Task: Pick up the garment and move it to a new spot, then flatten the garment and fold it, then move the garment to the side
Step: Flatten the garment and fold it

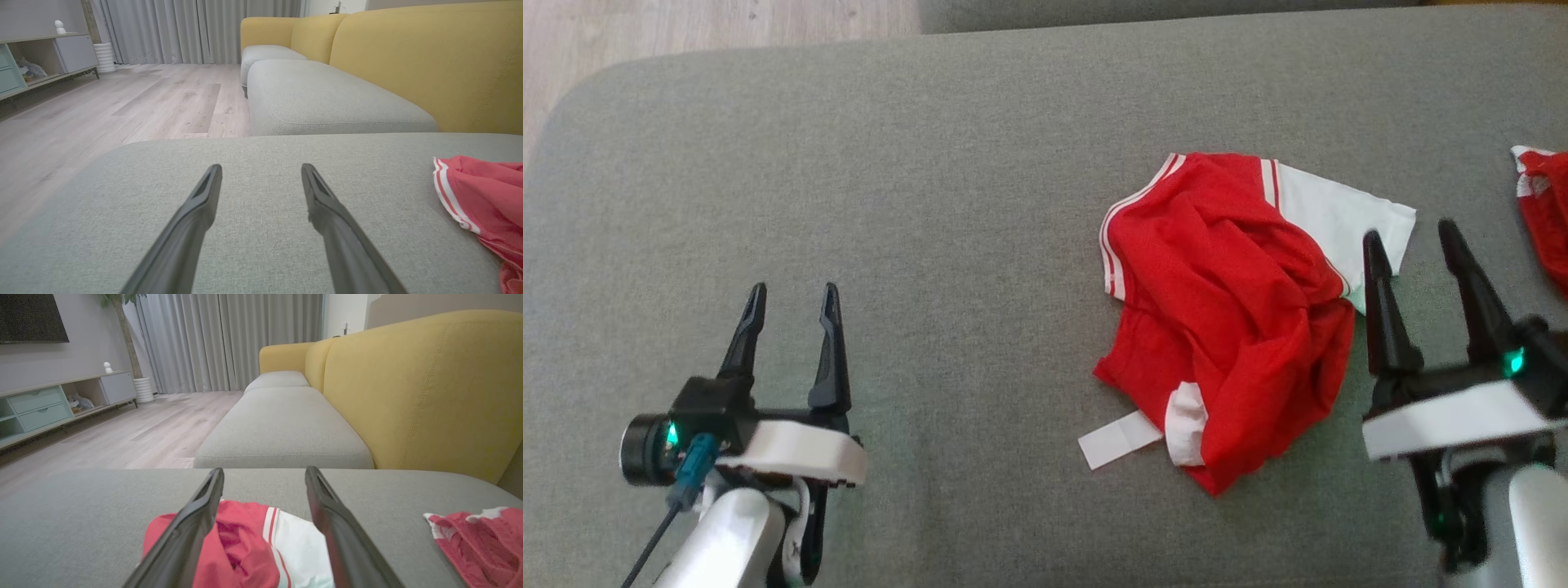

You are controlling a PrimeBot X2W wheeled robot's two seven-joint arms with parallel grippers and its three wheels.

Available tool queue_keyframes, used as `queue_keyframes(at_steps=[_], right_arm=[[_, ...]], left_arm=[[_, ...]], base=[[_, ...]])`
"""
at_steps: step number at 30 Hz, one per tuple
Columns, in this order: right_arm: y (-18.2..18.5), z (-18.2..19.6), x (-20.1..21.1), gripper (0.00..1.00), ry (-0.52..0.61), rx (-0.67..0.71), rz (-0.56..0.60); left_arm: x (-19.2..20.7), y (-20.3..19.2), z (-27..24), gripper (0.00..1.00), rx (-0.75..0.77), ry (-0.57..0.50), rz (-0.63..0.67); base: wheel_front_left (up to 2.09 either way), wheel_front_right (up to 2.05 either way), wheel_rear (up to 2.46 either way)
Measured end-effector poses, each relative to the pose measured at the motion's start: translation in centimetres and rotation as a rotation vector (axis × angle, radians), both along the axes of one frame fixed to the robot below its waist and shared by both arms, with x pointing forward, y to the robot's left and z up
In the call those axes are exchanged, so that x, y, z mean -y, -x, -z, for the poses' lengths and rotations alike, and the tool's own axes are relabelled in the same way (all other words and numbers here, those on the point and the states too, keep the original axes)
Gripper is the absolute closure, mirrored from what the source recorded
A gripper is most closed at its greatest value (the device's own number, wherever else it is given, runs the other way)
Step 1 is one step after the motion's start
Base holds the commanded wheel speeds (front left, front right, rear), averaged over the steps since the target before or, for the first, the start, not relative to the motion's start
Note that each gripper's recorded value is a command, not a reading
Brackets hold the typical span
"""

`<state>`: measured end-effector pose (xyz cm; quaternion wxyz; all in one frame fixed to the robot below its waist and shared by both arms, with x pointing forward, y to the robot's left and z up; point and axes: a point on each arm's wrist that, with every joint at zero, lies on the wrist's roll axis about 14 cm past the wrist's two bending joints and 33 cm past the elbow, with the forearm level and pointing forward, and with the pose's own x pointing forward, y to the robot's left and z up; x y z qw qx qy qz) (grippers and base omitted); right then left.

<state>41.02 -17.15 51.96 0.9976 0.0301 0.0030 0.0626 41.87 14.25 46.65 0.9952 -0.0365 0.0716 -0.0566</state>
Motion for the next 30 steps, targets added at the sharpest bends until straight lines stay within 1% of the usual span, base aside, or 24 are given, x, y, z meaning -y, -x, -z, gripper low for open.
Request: queue_keyframes(at_steps=[5,14,19,22,27,30], right_arm=[[1.7,0.5,-0.1,0.00,-0.019,-0.031,0.012],[1.7,0.3,-0.3,0.00,-0.029,-0.037,0.015],[1.6,0.5,-0.3,0.00,-0.031,-0.046,0.016],[1.5,0.8,-0.3,0.00,-0.031,-0.054,0.017],[1.2,1.6,-0.2,0.00,-0.034,-0.079,0.023],[1.1,2.1,0.1,0.00,-0.033,-0.093,0.032]], left_arm=[[-0.8,0.3,-0.3,0.00,0.008,-0.011,-0.027],[-1.2,0.1,-0.6,0.00,0.016,-0.017,-0.041],[-0.4,0.0,-0.8,0.00,0.025,-0.013,-0.024],[2.6,-0.1,-0.6,0.00,0.006,-0.004,0.064],[12.1,0.1,-1.4,0.00,-0.004,0.062,0.340],[17.0,0.8,-1.1,0.00,-0.039,0.095,0.484]], base=[[0.00,0.00,0.00],[0.00,0.00,0.00],[0.00,0.00,0.00],[0.00,0.00,0.00],[0.00,0.00,0.00],[0.00,0.00,0.00]])
